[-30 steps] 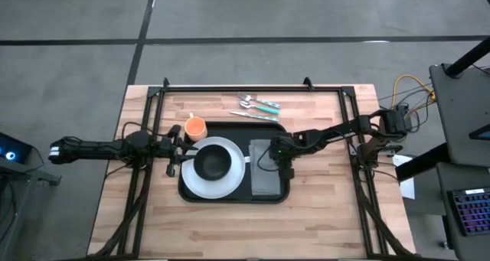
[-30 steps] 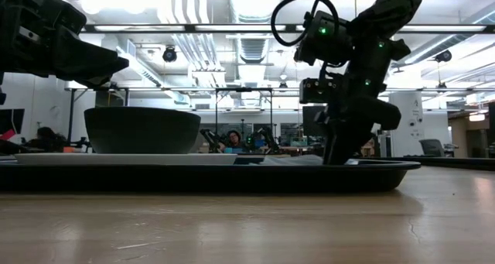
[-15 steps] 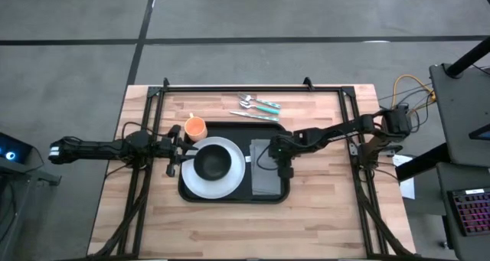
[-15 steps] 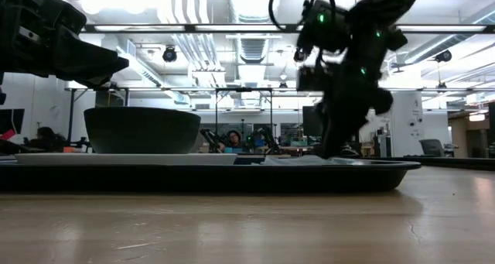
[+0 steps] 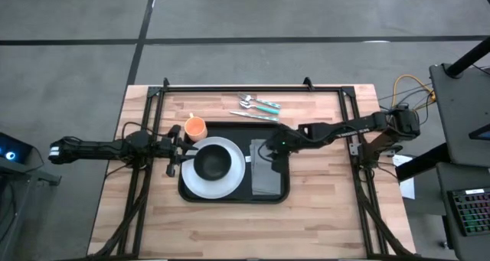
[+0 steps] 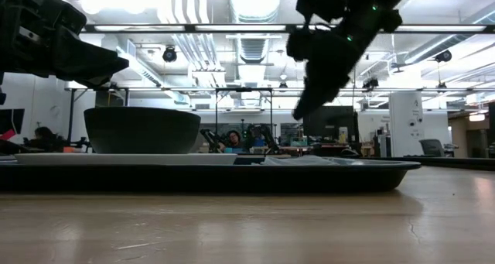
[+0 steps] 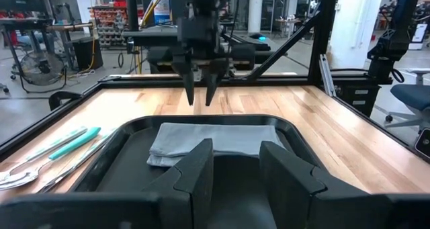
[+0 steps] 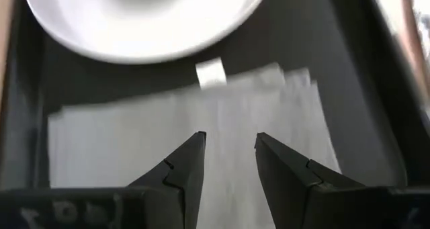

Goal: Set up tray
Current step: Put the blue fork on the gray tablecloth on the black table tray

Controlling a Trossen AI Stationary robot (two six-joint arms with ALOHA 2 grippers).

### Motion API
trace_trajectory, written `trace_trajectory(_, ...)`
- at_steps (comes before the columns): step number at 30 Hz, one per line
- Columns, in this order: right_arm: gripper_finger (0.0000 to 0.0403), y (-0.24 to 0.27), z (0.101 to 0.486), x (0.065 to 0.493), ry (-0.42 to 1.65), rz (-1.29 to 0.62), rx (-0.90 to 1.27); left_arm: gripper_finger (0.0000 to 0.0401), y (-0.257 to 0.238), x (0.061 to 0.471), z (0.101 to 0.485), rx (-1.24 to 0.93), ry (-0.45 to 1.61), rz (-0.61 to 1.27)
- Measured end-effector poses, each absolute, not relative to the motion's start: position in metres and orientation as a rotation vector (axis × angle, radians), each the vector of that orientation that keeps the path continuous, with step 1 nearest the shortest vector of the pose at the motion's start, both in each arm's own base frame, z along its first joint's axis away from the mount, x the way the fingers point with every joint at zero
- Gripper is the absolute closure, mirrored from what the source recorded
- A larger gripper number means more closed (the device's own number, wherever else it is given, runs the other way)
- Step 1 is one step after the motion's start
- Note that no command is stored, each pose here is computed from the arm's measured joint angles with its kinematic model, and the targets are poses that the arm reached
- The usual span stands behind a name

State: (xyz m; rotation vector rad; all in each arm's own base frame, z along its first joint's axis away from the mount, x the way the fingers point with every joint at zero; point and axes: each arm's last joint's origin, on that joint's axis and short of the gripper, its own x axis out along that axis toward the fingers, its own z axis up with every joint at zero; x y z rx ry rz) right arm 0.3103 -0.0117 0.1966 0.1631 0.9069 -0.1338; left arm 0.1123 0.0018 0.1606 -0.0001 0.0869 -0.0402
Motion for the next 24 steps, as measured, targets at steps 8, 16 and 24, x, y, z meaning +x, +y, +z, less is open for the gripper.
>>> trace_trajectory(8,0.0280,-0.013,0.225,0.331,0.695,-0.120,0.172,0.0296,0.002,0.112,0.161,0.000,0.087,-0.040)
trace_trajectory(16,0.0280,-0.015,0.257,0.345,0.554,-0.095,0.102,0.0296,0.002,0.112,0.161,0.000,0.087,-0.040)
trace_trajectory(24,0.0280,-0.044,0.247,0.336,0.643,-0.177,0.125,0.0296,0.002,0.112,0.161,0.000,0.086,-0.041)
